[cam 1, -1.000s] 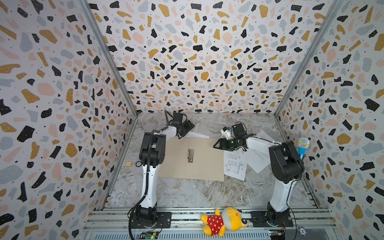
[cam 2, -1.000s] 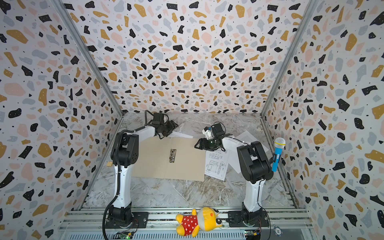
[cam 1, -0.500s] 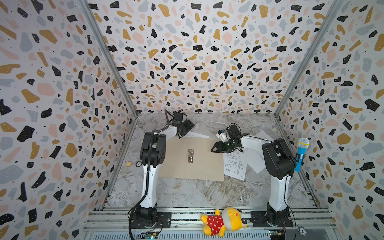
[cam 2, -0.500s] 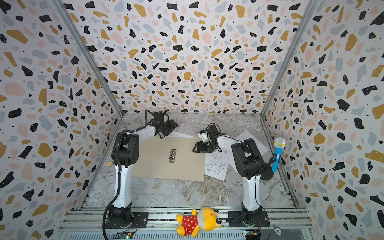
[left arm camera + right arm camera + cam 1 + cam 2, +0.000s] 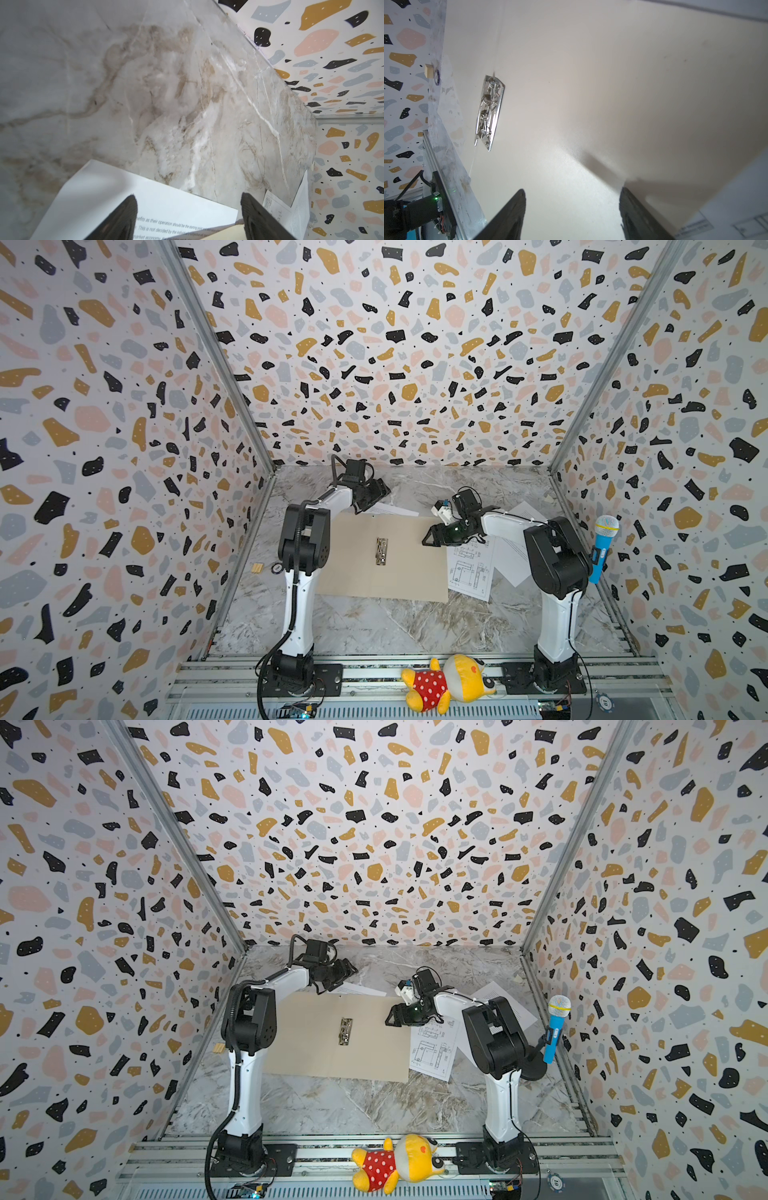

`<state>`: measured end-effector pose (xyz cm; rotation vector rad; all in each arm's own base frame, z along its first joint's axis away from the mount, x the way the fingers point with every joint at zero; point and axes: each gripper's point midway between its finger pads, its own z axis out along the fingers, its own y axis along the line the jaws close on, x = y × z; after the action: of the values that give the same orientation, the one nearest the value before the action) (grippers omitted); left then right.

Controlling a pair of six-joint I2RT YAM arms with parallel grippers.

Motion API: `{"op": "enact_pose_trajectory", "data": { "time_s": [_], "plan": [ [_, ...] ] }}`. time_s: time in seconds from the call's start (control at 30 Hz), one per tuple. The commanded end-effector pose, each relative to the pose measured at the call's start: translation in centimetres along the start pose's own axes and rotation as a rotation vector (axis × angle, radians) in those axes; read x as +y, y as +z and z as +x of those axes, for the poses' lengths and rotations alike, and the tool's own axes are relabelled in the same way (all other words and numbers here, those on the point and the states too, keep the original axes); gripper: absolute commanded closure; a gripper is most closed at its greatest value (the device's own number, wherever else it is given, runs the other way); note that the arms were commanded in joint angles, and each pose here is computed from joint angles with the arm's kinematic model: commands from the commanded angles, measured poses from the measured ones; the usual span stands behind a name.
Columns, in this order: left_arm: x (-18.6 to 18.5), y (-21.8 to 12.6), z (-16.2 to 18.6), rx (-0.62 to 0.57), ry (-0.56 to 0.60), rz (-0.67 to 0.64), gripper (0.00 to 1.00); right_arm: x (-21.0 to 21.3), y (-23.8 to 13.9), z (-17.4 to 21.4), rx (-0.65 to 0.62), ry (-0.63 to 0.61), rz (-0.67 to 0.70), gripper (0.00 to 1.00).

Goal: Put the files into the folder

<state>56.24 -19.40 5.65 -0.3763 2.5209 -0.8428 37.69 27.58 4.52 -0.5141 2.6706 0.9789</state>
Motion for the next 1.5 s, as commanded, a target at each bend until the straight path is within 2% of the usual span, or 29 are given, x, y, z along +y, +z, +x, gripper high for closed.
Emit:
{"op": "enact_pose_trajectory", "data": {
  "time_s": [0.0, 0.2, 0.6, 1.17, 1.3, 1.47],
  "plan": [
    [-0.3, -1.4, 0.7, 0.028, 0.038, -0.004, 0.21, -0.7, 0.1, 1.5, 0.054, 0.038, 0.045, 0.28],
    [0.5, -2.3, 1.0, 0.021, 0.068, -0.030, 0.20, -1.0, 0.3, 1.8, 0.063, 0.041, 0.050, 0.28],
    [3.2, -0.8, 2.2, 0.062, 0.083, -0.113, 0.20, -1.2, 0.5, 2.6, 0.086, 0.042, 0.066, 0.28],
    [2.9, 2.4, -2.2, -0.061, -0.011, -0.097, 0.21, -1.9, 0.5, 5.6, 0.160, 0.020, 0.110, 0.28],
    [2.0, 1.6, -2.6, -0.066, 0.003, -0.075, 0.21, -1.0, -0.2, 4.0, 0.115, 0.005, 0.099, 0.26],
    [-0.2, -1.4, -4.3, -0.100, 0.040, -0.015, 0.19, 0.7, -0.8, 0.1, 0.035, 0.004, 0.046, 0.25]
  ]
}}
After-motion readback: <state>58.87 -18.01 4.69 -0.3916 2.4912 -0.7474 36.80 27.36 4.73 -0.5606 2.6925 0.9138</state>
